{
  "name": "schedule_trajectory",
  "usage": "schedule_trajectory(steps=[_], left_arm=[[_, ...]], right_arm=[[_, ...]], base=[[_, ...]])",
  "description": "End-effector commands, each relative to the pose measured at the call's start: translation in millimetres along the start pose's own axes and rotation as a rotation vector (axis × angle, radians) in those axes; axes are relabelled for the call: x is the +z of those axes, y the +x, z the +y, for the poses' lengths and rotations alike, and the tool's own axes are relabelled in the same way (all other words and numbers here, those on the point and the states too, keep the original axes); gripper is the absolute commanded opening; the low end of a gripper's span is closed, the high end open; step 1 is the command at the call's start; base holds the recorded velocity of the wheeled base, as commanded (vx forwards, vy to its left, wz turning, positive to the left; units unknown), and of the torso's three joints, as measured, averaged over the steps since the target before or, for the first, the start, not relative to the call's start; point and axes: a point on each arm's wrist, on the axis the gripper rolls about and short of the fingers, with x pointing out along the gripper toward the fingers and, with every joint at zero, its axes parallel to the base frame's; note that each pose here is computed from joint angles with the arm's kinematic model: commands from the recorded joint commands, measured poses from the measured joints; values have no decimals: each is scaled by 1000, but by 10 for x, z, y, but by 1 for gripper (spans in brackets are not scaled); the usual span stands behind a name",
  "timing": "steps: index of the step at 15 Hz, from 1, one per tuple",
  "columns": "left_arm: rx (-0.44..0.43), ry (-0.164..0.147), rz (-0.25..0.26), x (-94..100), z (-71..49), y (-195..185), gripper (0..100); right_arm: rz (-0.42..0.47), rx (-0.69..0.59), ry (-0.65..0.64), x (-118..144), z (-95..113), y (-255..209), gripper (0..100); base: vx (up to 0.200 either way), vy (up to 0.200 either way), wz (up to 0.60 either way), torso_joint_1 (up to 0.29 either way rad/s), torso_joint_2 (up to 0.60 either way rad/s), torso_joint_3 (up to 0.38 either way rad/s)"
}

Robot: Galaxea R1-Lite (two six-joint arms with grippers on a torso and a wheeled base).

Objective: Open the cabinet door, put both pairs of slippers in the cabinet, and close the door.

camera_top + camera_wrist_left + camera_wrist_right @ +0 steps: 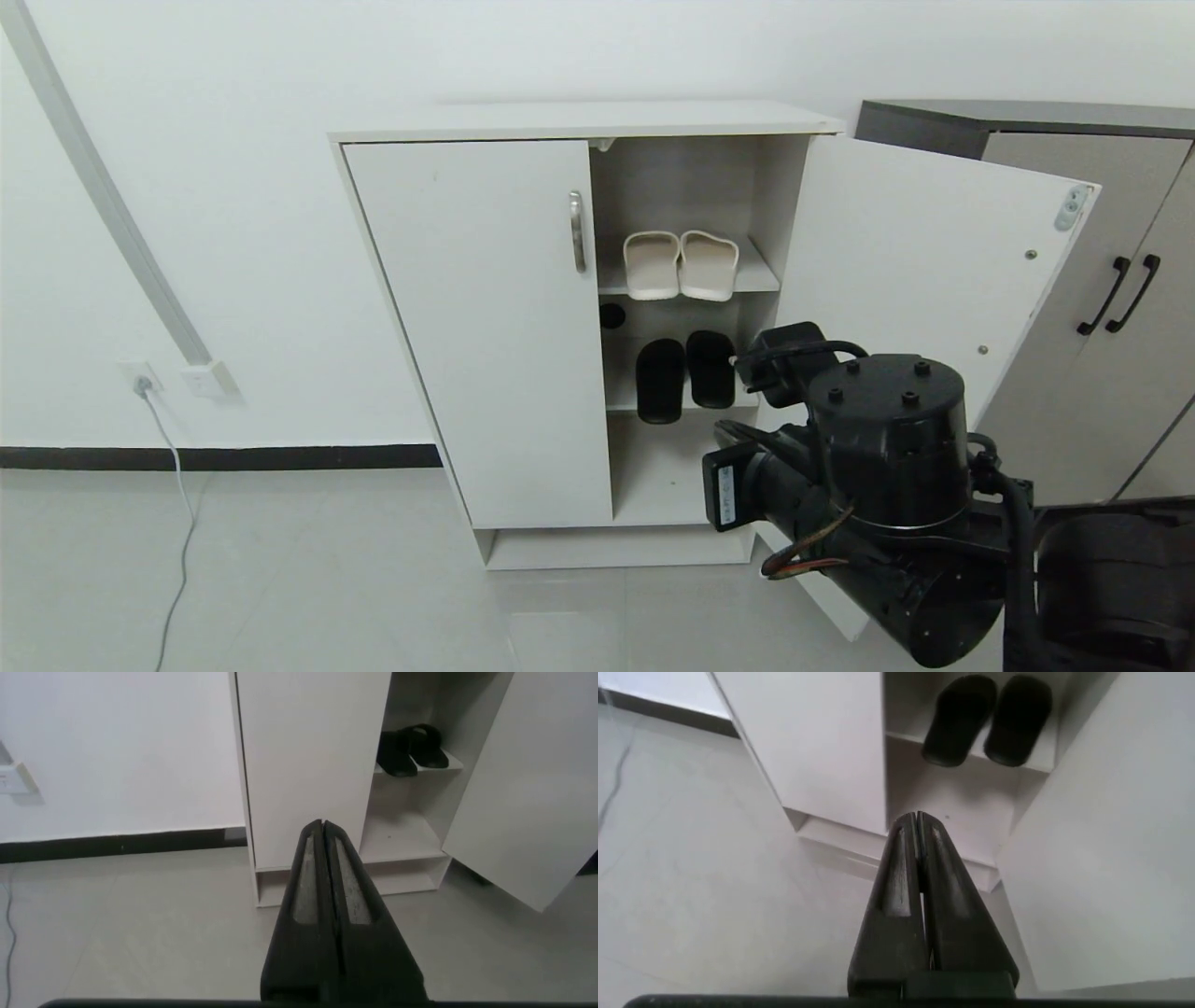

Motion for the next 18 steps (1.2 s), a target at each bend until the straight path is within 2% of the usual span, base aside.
schedule_trajectory(steps=[1,9,18], left_arm=[[0,0,-3,7,0,0,0],[0,0,-3,7,0,0,0],[0,0,-3,7,0,0,0]], right_arm=[[2,-2,-2,-10,1,10,0],[13,-7,-9,-45,5,35,0],[22,-8,-15,-78,10,50,0]], base=[[0,0,0,27,-290,-354],[0,0,0,83,-472,-350],[0,0,0,162,-482,-322]])
